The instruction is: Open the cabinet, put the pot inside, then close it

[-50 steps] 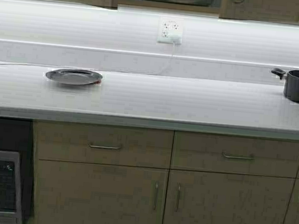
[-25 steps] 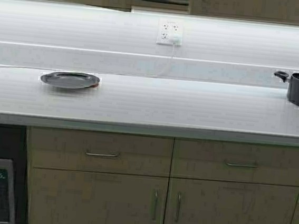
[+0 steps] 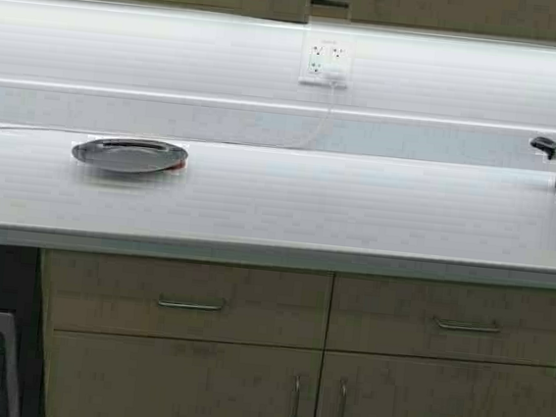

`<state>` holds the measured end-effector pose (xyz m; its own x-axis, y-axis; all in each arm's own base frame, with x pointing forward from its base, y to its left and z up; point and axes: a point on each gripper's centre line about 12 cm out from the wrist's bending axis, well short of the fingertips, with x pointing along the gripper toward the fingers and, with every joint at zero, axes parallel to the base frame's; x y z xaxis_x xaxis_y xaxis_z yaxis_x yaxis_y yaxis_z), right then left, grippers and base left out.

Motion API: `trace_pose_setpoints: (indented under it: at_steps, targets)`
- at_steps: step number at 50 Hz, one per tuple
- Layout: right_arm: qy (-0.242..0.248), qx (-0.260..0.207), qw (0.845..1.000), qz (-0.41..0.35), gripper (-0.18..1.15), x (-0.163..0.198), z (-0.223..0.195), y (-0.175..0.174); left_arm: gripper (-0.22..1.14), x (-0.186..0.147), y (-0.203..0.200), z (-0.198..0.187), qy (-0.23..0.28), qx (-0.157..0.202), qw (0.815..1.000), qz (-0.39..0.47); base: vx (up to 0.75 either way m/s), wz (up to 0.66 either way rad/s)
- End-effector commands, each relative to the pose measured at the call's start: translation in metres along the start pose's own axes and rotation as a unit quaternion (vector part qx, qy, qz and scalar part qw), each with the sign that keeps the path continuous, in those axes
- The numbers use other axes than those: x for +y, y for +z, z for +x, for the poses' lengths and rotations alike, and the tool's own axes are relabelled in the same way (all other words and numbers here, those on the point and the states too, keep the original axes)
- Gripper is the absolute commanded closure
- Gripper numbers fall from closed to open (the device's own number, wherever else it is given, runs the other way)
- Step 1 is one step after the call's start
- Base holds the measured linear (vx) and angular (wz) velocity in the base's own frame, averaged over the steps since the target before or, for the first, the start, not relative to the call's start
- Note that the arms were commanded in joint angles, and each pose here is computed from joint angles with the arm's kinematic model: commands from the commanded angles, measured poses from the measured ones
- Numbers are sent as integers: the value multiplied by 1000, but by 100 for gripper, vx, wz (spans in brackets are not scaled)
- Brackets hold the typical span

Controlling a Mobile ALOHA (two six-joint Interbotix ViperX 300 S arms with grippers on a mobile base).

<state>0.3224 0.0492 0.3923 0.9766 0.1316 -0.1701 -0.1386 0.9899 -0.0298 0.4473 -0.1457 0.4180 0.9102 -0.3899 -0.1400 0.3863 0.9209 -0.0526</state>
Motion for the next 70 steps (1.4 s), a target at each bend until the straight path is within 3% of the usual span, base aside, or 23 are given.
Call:
trace_pose_setpoints:
  at_steps: [1, 12, 17, 20, 24, 37, 45, 53, 70]
  targets:
    - [14, -16, 1000, 0, 90, 10, 30, 23, 88, -13, 10, -19, -9, -17, 1000, 4, 8, -2]
    - [19, -32, 999, -2, 90, 21, 111, 68, 88, -20, 3, -38, -7, -21, 1000, 0, 9, -7]
    - [11, 11, 1000, -2, 90, 21, 129, 71, 88, -20, -4, -50, -2, -21, 1000, 0, 14, -5]
    - [12, 40, 999, -5, 90, 26, 122, 67, 88, -21, -7, -56, 1, -23, 1000, -2, 16, -5]
    - [26, 46, 999, -13, 90, 37, 105, 58, 88, -22, -8, -62, 1, -26, 1000, 1, 17, -5]
    - [65, 2, 998, 0, 90, 49, 31, 24, 88, -24, 6, -48, 3, -47, 999, 1, 14, -5]
    - [65, 1, 998, 3, 90, 46, 10, 13, 88, -23, 27, -21, 0, -67, 998, 1, 12, -4]
    - [68, -4, 998, 2, 90, 46, 2, 14, 88, -27, 32, 3, -16, -57, 998, -3, 10, 1]
    - [69, -3, 998, 1, 90, 47, -1, 12, 88, -28, 17, -57, -8, -52, 999, -3, 7, 1]
